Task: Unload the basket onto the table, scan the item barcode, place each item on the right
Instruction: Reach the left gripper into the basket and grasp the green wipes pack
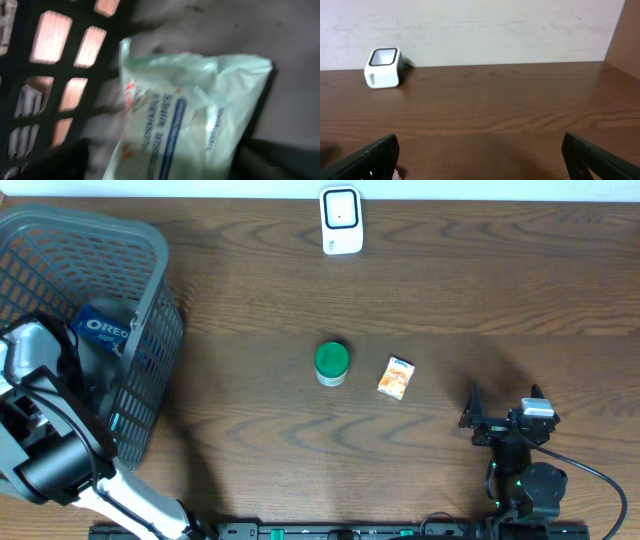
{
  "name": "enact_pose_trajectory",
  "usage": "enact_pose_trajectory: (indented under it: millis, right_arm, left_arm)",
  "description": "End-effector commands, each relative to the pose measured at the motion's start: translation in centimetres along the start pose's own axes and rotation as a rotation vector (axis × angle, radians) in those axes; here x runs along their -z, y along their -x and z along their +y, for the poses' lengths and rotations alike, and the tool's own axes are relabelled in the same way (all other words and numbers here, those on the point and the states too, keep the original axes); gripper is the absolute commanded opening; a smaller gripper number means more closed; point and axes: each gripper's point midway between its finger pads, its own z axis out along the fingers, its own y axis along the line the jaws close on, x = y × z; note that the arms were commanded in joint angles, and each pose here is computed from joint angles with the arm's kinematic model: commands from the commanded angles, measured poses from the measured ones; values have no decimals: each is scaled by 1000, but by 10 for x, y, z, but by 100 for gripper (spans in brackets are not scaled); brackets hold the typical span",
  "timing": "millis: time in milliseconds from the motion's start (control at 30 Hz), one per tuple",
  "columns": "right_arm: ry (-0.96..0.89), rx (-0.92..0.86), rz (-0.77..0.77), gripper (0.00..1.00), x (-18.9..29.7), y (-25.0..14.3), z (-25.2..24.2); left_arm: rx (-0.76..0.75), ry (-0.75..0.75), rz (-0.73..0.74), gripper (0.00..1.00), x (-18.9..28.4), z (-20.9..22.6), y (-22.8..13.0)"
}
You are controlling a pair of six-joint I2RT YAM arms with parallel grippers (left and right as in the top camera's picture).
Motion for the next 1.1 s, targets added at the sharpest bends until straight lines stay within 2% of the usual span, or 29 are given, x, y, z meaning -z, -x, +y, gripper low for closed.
enact_pose_trajectory:
  millis: [0,67,133,167,233,267,400,533,600,767,800,833,1000,1033,1067]
  right_arm:
    - [-1,14,0,99,0,0,0]
    - [-1,14,0,99,0,0,0]
    - [-1,14,0,99,0,0,0]
    - [-1,14,0,99,0,0,0]
    - [-1,14,0,99,0,0,0]
    - [-1,14,0,99,0,0,0]
    - [-1,14,0,99,0,0,0]
    - [-1,14,0,99,0,0,0]
    - [-1,14,0,99,0,0,0]
    - [-1,14,0,99,0,0,0]
    - [-1,14,0,99,0,0,0]
    - [-1,14,0,99,0,0,0]
    - [-1,14,0,99,0,0,0]
    - [-1,14,0,99,0,0,0]
    - [-1,14,0,99,0,0,0]
  left_arm:
    - [-68,152,129,68,-63,26,-49]
    - [-71,157,130,49,-66,29,-51]
    - [-76,157,130,40,-66,29,-51]
    - [-78,153,128,32,-65,28,-50]
    - [-97,138,127,25,-61,25,-48]
    - [-101,136,127,23,-58,25,-46]
    - [-92,110,118,22,-29,27,-33]
    - [-54,1,84,22,26,33,-11]
    - [-57,-126,80,22,63,34,-2]
    - [-39,-593,33,22,181,52,13]
    - [-52,-749,4,23,218,61,14]
    - [-66,-816,-10,22,234,64,14]
    - [-154,-1246,-73,26,331,104,-11]
    - [-210,-1371,-69,26,357,118,-28]
    - [-245,-1434,-64,26,370,126,-38]
